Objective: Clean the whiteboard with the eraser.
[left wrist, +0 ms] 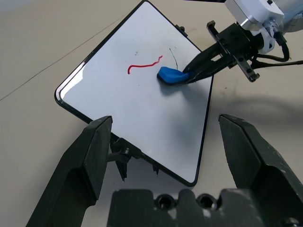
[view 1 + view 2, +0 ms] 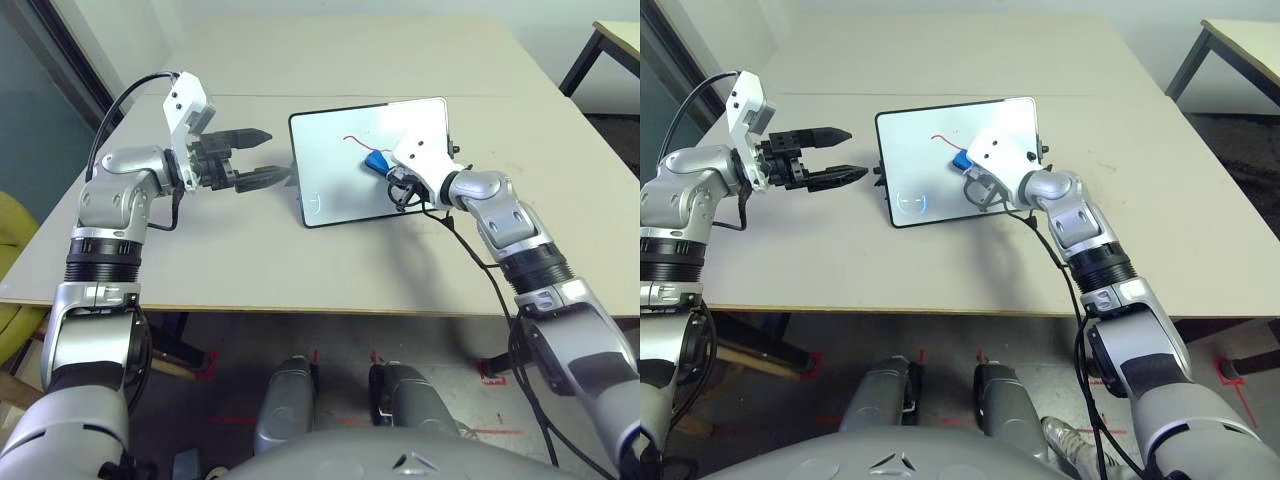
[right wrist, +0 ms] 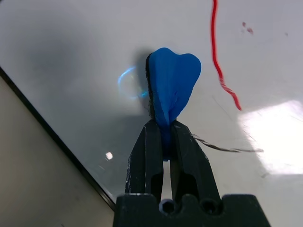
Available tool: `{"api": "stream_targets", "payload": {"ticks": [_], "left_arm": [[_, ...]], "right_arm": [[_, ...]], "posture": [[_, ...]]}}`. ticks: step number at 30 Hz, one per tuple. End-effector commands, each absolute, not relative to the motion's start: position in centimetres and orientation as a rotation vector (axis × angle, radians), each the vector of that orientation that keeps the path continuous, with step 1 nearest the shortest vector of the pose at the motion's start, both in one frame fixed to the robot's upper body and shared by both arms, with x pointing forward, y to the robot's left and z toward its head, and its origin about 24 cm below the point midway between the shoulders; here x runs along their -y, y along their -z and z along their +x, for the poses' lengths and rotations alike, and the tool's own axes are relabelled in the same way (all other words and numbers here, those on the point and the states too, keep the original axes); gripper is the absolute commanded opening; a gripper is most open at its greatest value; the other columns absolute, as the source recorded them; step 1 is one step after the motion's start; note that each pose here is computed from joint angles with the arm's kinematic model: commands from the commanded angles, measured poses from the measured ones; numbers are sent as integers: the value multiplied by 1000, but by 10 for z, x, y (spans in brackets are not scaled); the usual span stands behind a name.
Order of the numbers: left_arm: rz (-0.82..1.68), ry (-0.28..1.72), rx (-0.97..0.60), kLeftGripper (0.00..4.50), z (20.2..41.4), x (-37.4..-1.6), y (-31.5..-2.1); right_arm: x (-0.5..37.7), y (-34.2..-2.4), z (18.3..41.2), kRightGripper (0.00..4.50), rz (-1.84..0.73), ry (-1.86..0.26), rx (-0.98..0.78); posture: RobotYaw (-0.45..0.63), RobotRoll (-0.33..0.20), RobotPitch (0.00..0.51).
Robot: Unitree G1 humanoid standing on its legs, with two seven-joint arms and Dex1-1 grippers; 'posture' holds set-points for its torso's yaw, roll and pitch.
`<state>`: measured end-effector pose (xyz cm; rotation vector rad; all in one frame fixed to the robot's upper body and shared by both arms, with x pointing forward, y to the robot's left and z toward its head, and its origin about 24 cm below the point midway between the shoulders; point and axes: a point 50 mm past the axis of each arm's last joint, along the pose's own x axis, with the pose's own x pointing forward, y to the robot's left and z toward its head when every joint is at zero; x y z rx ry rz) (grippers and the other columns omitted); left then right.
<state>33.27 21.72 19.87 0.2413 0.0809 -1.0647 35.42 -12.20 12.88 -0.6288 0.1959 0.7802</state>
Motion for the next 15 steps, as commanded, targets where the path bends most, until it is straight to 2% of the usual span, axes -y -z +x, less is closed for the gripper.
{"api": "stream_targets", "payload": {"ticks": [1, 15], "left_arm": [[254, 1079, -87, 4500, 332, -215, -199], [253, 1080, -91, 4500, 332, -215, -199]], "right_arm": [[122, -126, 352, 1, -630, -791, -214], [179, -141, 372, 1, -727, -637, -249]], "posture": [[300, 0, 68], [296, 0, 77]]}}
